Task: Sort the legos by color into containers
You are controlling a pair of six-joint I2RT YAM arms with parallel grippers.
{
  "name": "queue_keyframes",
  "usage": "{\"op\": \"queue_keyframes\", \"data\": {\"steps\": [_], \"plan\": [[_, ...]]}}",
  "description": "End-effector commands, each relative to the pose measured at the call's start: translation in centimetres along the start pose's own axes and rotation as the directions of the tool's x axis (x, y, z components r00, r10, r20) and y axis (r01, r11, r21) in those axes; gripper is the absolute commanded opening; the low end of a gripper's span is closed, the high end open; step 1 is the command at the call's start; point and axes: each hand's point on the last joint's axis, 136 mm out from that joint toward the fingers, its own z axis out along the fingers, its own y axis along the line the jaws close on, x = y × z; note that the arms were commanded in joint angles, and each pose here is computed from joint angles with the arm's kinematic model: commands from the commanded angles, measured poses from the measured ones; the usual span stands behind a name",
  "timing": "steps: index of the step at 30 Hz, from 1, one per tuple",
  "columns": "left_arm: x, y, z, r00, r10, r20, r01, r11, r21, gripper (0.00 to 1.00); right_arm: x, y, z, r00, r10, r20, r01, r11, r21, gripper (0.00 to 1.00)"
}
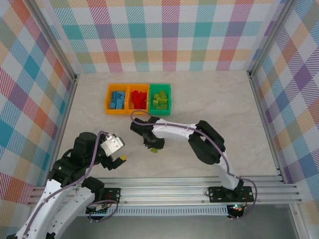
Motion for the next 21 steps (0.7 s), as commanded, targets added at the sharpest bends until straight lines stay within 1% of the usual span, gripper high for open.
{"op": "queue_keyframes", "data": {"steps": [1, 4, 6, 9, 13, 17, 18, 21], "plan": [[-1.6, 0.3, -0.1, 0.997, -0.025, 0.066, 0.025, 1.0, 0.0, 0.96, -4.2, 0.1, -4.1, 0.993, 0.012, 0.116, 0.003, 0.992, -0.128, 0.25], [-2.8, 0.7, -0.5, 0.991, -0.077, 0.108, 0.078, 0.997, -0.007, 0.96, -8.1, 0.1, -6.7, 0.969, -0.039, 0.244, 0.094, 0.971, -0.218, 0.27], [-3.7, 0.8, -0.6, 0.982, -0.124, 0.141, 0.124, 0.992, 0.009, 0.97, -11.1, 0.7, -8.0, 0.941, -0.098, 0.324, 0.191, 0.944, -0.269, 0.28], [-4.5, 0.7, -0.7, 0.969, -0.19, 0.157, 0.186, 0.982, 0.042, 0.99, -15.5, 0.6, -8.8, 0.895, -0.137, 0.424, 0.262, 0.932, -0.252, 0.27], [-4.7, 1.0, -0.8, 0.96, -0.242, 0.139, 0.238, 0.97, 0.045, 1.0, -20.6, 0.9, -8.5, 0.864, -0.163, 0.476, 0.3, 0.926, -0.228, 0.29], [-4.5, 1.8, -0.2, 0.951, -0.288, 0.116, 0.289, 0.957, 0.012, 1.0, -24.1, 2.6, -7.9, 0.86, -0.168, 0.482, 0.328, 0.905, -0.27, 0.37], [-4.4, 2.0, -0.2, 0.944, -0.309, 0.113, 0.31, 0.951, 0.001, 1.0, -24.8, 3.1, -8.0, 0.856, -0.164, 0.489, 0.332, 0.901, -0.279, 0.43], [-4.5, 2.5, -0.2, 0.914, -0.386, 0.124, 0.39, 0.921, -0.014, 1.0, -26.2, 4.1, -8.5, 0.841, -0.164, 0.515, 0.344, 0.898, -0.275, 0.54]]}}
